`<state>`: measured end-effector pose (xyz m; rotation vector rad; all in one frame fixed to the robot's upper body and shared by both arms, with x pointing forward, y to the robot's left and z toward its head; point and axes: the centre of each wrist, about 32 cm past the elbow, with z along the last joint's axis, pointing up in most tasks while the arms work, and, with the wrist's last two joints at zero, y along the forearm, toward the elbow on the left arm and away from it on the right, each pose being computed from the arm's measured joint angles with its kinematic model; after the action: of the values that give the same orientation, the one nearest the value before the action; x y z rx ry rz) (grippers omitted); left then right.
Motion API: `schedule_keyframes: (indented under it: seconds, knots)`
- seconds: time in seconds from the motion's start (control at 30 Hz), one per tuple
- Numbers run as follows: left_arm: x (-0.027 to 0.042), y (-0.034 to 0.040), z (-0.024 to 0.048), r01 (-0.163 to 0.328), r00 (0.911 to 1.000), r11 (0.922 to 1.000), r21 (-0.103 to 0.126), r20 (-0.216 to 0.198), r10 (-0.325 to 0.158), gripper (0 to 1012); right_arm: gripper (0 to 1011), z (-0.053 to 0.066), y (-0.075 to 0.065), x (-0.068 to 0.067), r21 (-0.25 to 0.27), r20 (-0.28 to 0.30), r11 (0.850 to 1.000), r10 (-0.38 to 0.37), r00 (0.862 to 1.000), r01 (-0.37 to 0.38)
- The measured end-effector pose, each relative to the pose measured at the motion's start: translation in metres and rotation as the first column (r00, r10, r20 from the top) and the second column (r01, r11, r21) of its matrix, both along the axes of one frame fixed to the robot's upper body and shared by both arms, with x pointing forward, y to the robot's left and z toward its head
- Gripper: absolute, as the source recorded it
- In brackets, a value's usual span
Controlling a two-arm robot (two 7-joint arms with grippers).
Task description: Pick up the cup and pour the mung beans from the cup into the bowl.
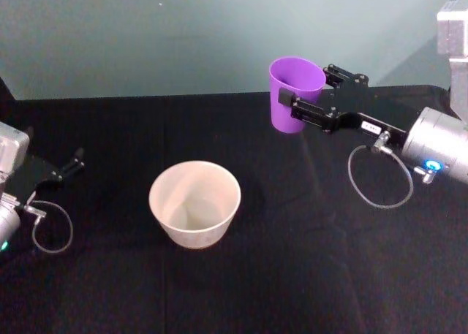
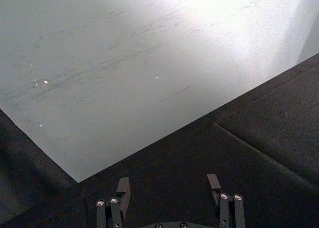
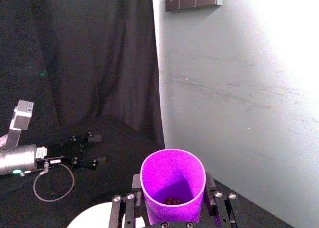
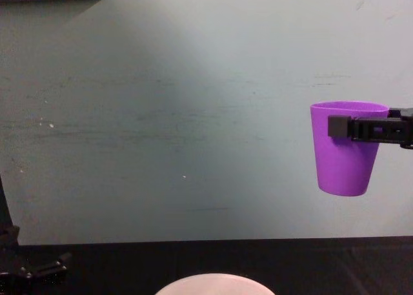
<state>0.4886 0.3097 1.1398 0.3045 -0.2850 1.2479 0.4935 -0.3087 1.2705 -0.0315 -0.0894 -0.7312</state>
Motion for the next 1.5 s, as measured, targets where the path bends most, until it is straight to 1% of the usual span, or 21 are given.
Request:
schedule_keyframes:
  seconds: [1.5]
  knots:
    - [0.0000, 0.0000, 0.0000, 0.000, 1.0000, 1.0000, 0.000, 0.000, 0.000, 1000, 723, -0.0019, -0.0001, 0.0002, 0.000, -0.003, 1.000, -0.004, 1.000, 0.004]
